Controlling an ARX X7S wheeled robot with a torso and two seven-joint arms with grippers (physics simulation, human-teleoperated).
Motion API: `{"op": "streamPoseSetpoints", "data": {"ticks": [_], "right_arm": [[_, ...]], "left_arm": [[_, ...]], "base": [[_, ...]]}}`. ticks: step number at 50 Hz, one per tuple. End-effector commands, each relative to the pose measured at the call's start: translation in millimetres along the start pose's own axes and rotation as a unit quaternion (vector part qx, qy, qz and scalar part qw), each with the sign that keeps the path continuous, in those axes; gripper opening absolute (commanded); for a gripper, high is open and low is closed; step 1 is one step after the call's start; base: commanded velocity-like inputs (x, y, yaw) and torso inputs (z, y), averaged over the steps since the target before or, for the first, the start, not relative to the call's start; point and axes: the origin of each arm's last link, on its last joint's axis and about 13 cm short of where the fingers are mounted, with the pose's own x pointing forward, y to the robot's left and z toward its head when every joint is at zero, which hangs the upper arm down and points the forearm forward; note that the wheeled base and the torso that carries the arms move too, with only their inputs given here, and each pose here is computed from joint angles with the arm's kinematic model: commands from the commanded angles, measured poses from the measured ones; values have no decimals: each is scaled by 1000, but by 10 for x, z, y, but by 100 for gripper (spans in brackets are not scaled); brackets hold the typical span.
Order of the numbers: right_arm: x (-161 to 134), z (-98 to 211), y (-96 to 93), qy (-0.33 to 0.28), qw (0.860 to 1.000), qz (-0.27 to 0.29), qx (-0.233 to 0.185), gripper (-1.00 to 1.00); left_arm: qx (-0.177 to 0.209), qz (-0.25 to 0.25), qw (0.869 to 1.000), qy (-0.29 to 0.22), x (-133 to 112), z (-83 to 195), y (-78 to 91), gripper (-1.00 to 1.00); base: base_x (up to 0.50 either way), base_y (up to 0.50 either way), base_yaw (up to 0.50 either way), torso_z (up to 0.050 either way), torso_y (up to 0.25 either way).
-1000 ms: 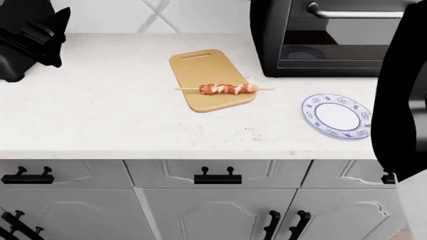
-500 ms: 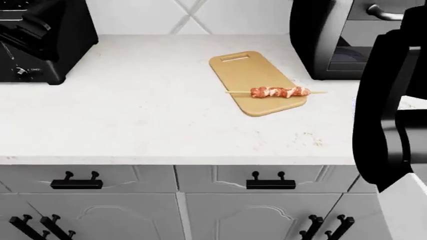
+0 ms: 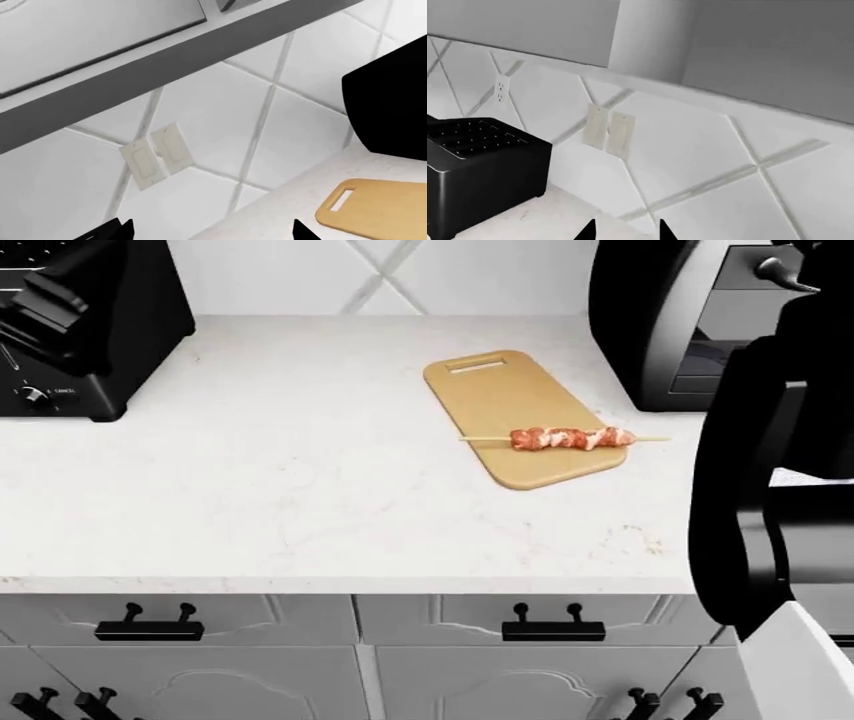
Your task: Pick the skewer from the plate and place it on the cutting board. Then pick the condiment bottle from the cabinet and place it next to the cutting board.
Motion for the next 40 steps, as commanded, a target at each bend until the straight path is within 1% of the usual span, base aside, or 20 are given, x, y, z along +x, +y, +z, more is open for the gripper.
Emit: {"op": "streamPoseSetpoints", "data": {"ticks": [1, 3, 10, 15, 21, 28, 32, 35, 40], "right_arm": [[-2, -111, 77, 28, 998, 41, 33, -100], [0, -131, 82, 32, 997, 49, 41, -100], [35, -234, 116, 29, 992, 84, 93, -100], [78, -375, 176, 32, 989, 97, 109, -100], [59, -449, 240, 38, 986, 109, 121, -100], [33, -517, 310, 46, 983, 126, 128, -100], [62, -699, 387, 52, 981, 133, 131, -100], [63, -837, 481, 51, 981, 137, 130, -100], [13, -962, 613, 48, 982, 137, 121, -100]], "left_arm": [[-3, -6, 1000, -9, -72, 31, -39, 100], [-3, -7, 1000, -9, -71, 22, -44, 100], [-6, -9, 1000, -5, -101, 12, -50, 100], [-12, -12, 1000, -4, -71, -62, -53, 100], [-21, -16, 1000, -2, -12, -169, -51, 100], [-26, -18, 1000, -2, -7, -208, -42, 100], [-28, -21, 999, -5, -20, -238, -28, 100], [-30, -24, 999, -5, -9, -302, 1, 100], [-32, -32, 999, -2, 23, -374, 29, 100]], "base": [[0, 0, 0, 0, 0], [0, 0, 0, 0, 0], [0, 0, 0, 0, 0], [0, 0, 0, 0, 0], [0, 0, 0, 0, 0], [0, 0, 0, 0, 0], [0, 0, 0, 0, 0], [0, 0, 0, 0, 0], [0, 0, 0, 0, 0]]}}
